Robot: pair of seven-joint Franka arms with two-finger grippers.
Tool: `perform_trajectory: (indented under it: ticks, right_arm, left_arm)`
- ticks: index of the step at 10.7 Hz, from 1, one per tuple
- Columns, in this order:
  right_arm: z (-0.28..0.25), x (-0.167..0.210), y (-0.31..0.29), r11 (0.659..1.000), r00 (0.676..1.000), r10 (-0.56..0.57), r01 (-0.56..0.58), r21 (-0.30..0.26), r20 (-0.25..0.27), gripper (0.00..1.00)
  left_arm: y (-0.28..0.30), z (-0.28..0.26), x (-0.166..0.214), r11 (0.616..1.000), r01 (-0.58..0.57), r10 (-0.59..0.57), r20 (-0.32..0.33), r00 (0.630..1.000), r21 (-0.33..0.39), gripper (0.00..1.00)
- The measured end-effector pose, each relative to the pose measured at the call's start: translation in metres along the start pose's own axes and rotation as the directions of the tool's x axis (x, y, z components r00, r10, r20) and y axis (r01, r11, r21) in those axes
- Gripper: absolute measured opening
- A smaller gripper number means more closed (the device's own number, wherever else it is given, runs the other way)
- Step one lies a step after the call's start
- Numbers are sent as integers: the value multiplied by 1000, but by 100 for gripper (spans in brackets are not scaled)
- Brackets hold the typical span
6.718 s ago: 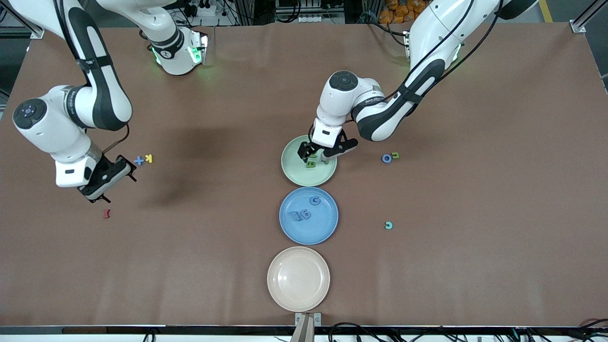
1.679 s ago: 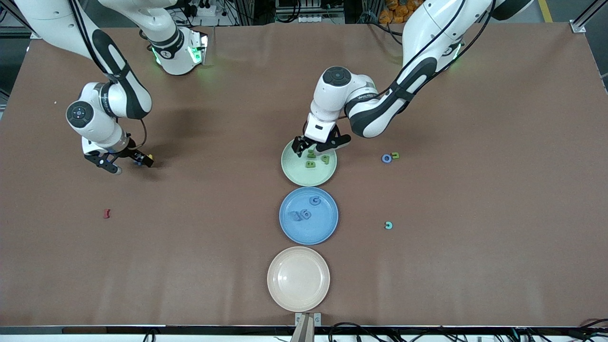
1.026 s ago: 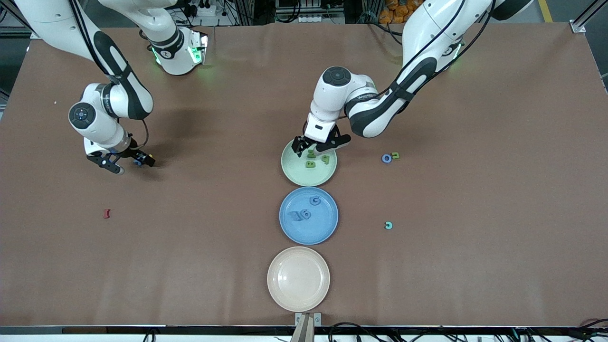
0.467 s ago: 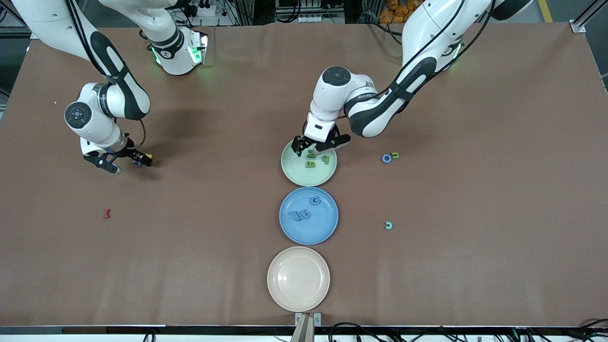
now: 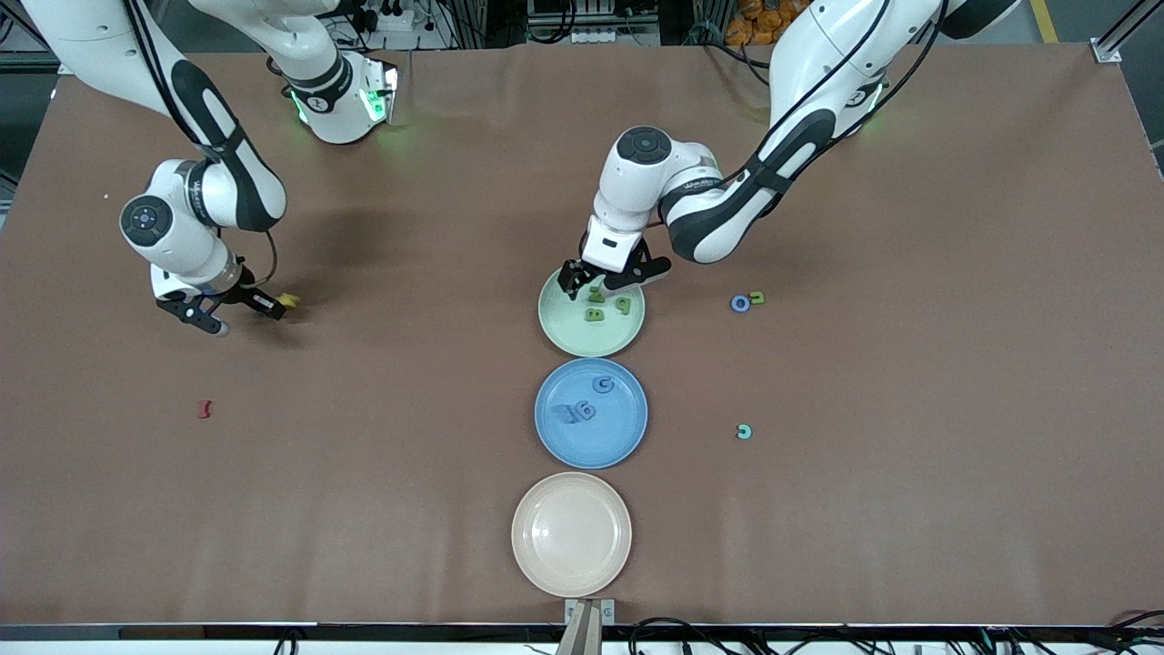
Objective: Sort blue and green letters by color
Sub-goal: 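Lower the right gripper onto the blue x, then close the right gripper on the blue x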
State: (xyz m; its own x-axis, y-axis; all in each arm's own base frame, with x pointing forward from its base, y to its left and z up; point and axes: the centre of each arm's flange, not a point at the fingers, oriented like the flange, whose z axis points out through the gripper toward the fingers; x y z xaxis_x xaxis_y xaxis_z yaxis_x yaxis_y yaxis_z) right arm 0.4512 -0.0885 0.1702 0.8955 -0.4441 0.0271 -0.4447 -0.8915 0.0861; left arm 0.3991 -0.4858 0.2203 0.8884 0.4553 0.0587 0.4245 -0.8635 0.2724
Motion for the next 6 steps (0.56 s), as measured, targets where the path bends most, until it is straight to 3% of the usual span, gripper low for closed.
perform_trajectory:
  ticks: [6]
  right_arm:
    - [-4, 3, 0, 1000, 1000, 3, -2, -11, 26, 36]
  left_arm:
    - [0, 0, -1, 1000, -1, 1, 1, 1000, 1, 100]
